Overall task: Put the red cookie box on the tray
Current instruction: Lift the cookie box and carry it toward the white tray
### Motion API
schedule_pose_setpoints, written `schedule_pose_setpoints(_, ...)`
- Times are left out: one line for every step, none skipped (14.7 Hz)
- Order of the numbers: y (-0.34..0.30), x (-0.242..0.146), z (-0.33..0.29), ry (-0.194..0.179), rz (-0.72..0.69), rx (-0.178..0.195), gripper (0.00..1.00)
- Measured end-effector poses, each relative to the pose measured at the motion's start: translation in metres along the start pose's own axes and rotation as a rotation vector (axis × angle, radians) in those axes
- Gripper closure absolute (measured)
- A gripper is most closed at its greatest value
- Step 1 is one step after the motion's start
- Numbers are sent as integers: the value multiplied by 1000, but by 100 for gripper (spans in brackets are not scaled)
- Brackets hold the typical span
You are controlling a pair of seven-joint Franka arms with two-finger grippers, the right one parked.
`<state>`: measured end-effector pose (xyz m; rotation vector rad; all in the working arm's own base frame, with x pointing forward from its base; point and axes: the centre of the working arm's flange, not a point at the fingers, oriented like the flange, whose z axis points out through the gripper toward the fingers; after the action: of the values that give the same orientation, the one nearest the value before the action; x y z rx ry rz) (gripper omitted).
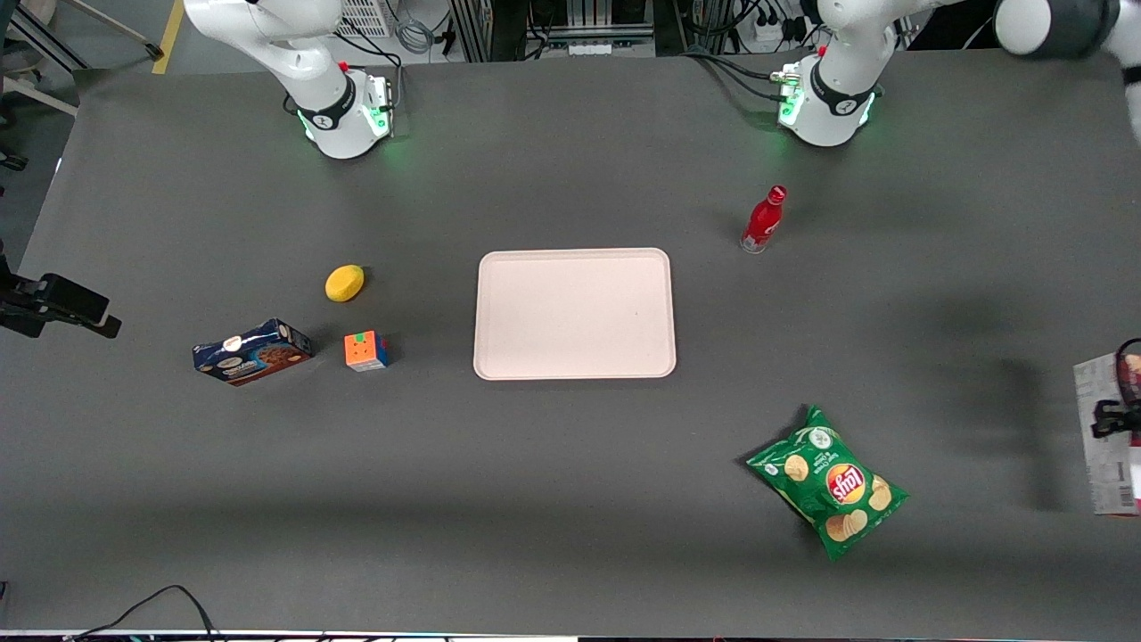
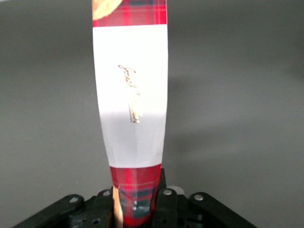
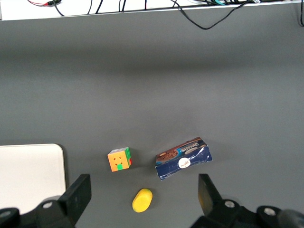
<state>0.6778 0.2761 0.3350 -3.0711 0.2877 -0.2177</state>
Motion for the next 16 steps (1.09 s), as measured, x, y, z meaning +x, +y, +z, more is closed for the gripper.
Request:
schedule_pose_setpoints(11,7,-37,-1,24,-1,74)
schedule_pose_setpoints(22,10,-71,-9,37,-3,74)
schedule_pose_setpoints(33,10,-100,-27,37,-3,74)
schedule_pose_setpoints(44,9,-124,-52,29,-9,74)
schedule_pose_setpoints(56,7,-146,-80,20,-23,74)
schedule_pose_setpoints(67,5,-164,-107,13,-40,74)
schedule_pose_setpoints(74,3,-177,-126,8,-51,74)
schedule_pose_setpoints(80,3,-184,-134,1,-59,74)
schedule_pose_setpoints(88,6,-186,-139,-14,-66,74)
schedule_pose_setpoints(104,11,-186,-153,-45,-82,74)
schedule_pose_setpoints(128,17,-185,-180,-79,-104,74)
schedule_pose_setpoints(158,25,-184,-204,-112,-124,74)
schedule_pose_setpoints(193,34,-187,-220,-148,-139,74)
schedule_pose_setpoints(231,43,-193,-227,-186,-148,74)
schedule_pose_setpoints(270,48,-203,-231,-223,-153,74)
schedule_pose_setpoints(309,51,-216,-229,-255,-154,74)
